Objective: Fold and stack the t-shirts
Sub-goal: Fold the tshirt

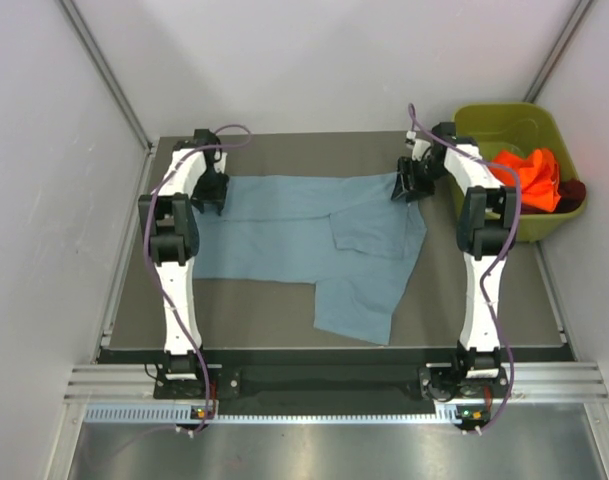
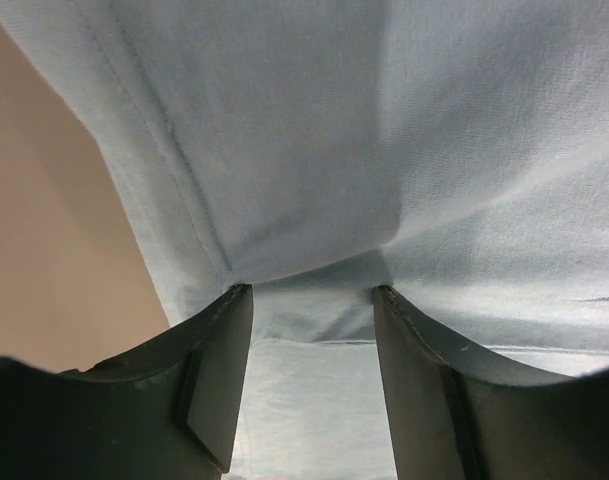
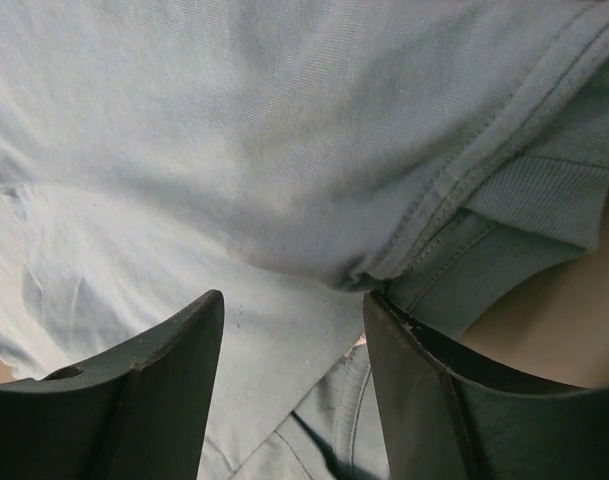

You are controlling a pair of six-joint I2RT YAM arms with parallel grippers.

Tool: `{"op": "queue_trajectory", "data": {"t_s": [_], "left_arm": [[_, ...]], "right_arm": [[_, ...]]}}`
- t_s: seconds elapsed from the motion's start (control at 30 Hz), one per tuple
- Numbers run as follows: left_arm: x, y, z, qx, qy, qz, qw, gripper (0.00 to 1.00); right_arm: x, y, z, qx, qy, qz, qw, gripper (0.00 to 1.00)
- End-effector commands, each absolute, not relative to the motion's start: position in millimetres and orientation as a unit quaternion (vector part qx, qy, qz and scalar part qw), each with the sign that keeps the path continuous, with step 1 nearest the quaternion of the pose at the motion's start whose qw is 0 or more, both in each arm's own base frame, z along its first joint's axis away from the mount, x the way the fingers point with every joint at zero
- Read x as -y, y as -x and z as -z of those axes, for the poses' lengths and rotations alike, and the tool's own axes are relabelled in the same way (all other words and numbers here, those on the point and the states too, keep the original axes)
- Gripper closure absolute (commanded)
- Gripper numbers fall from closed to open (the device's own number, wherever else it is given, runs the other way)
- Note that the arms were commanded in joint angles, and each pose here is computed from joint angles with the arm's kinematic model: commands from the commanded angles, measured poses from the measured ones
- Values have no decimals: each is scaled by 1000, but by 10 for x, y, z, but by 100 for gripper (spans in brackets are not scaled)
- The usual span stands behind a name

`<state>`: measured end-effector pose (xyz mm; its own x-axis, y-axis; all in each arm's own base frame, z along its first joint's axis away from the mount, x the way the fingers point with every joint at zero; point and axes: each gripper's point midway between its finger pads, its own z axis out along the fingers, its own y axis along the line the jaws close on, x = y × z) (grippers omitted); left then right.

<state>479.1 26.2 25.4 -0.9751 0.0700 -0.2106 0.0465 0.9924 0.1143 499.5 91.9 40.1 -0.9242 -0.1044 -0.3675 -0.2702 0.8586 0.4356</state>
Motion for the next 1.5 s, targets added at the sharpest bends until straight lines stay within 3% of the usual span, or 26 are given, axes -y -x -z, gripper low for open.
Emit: {"op": "queue_trajectory", "data": {"t_s": [0.0,0.53,0.97,1.03,1.07,1.13,1.47], "left_arm": [[-527,-5333,173,-979,-21,-109,174,43],[-352,-5805,161,-968,-38,-93,229,42],[-366,-5702,181,-971,-34,-97,214,41],[-372,-5675,174,-972,-31,-99,212,41],[-371,-5660,146,-972,-31,-98,211,41],[-374,-5635,139,-972,-31,-99,209,41],[-80,-5608,27,-969,-57,-107,214,41]], "right_arm": [[-681,-5358,-150,-955,100,-184,209,40],[-610,-5950,-198,-940,104,-154,285,35],[-564,-6160,-148,-935,100,-138,312,31],[-389,-6214,-182,-933,88,-137,322,38],[-401,-6222,-169,-932,87,-140,322,56],[-406,-6259,-202,-930,84,-142,330,77],[-224,-6459,-224,-922,66,-122,361,96]]}}
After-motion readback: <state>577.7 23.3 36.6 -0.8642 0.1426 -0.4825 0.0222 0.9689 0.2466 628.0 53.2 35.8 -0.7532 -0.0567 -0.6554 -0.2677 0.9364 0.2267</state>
